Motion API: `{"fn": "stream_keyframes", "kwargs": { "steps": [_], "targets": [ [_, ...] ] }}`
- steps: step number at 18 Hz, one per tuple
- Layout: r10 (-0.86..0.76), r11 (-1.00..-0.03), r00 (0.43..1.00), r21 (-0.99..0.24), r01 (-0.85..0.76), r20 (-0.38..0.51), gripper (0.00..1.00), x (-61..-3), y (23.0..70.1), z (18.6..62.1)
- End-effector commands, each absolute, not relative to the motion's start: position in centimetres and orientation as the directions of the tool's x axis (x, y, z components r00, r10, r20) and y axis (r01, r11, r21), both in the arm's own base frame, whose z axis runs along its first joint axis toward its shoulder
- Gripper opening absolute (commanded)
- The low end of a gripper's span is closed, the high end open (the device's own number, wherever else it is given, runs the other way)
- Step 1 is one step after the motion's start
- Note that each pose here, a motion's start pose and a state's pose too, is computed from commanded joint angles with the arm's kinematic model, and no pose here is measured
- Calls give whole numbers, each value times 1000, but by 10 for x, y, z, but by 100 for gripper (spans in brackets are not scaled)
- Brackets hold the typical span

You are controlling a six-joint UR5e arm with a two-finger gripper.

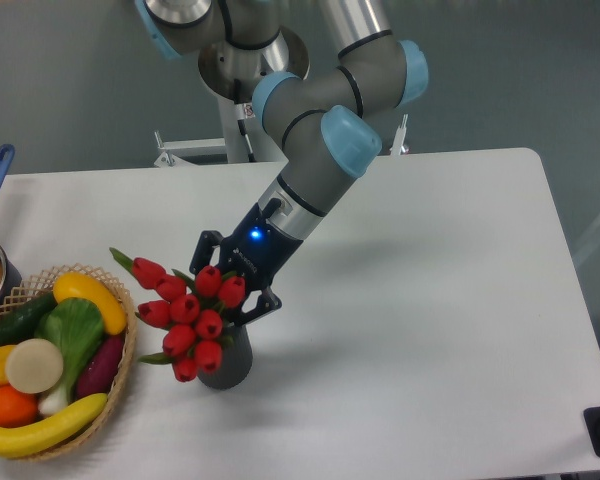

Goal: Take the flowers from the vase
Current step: 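Lift the gripped tulip bunch up and out of the grey vase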

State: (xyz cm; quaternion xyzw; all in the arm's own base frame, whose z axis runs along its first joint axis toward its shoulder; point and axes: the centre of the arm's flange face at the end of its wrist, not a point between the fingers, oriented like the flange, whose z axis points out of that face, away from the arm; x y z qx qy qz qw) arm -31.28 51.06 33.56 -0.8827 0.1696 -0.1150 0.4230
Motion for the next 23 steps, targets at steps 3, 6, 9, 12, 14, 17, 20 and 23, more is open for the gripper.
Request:
{"fn": "stream_keyframes", "kwargs": {
  "steps": [3, 6, 9, 12, 14, 17, 20, 23],
  "targets": [
    [-388, -587, 919, -787, -191, 66, 32, -313, 511, 339],
    [-382, -570, 921, -803, -171, 75, 33, -315, 510, 347],
    [-344, -552, 934, -826, -118, 96, 34, -319, 502, 370],
    [-321, -527, 940, -846, -77, 114, 34, -321, 495, 390],
    [-299, -525, 945, -850, -50, 129, 34, -322, 490, 399],
    [-290, -517, 947, -855, -35, 136, 34, -322, 490, 410],
    [-304, -456, 940, -890, -2, 154, 34, -328, 489, 430],
    [-274, -437, 948, -899, 29, 164, 34, -337, 479, 449]
  ]
}}
